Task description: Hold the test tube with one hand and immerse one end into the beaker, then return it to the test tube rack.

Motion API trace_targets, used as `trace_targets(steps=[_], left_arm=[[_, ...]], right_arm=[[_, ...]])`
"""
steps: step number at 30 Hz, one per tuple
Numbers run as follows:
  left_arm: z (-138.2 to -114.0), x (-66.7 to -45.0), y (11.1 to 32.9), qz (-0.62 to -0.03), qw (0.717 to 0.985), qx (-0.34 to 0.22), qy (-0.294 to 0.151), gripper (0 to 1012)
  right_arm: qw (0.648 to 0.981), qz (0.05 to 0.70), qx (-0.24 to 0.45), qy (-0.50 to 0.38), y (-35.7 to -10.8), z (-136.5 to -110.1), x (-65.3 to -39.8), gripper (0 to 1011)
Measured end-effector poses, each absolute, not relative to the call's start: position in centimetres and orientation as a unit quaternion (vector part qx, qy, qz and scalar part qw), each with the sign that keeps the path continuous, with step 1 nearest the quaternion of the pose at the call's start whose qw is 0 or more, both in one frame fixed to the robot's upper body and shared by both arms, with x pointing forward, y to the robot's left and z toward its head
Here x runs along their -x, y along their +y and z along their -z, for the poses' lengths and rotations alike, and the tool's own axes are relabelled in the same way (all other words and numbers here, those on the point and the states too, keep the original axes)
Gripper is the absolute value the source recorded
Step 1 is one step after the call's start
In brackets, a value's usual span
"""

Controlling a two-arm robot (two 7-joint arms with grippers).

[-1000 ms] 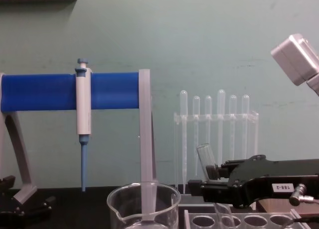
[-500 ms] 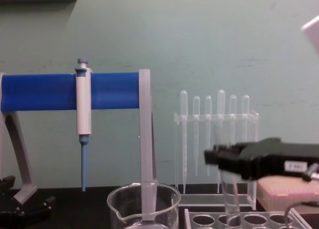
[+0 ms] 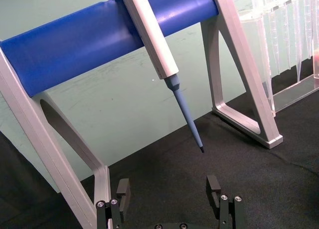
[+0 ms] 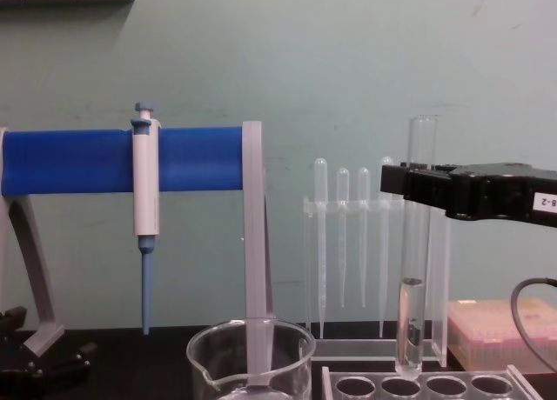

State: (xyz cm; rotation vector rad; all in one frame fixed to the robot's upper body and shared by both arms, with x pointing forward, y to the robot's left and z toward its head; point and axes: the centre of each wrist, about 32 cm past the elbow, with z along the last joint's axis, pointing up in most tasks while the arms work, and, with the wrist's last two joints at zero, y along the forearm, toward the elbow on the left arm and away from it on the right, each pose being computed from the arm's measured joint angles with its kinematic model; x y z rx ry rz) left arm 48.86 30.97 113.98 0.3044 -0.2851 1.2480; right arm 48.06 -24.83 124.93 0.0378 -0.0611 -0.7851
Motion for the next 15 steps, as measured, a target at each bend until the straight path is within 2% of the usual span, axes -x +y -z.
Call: trace_targets(steps=[15], left_arm=[[-113.98, -48.86, 30.97, -0.58, 0.791, -0.141, -0.132, 1000]], right_arm=[[0.924, 0.381, -0.012, -0.031, -24.7, -124.94, -48.07, 225]])
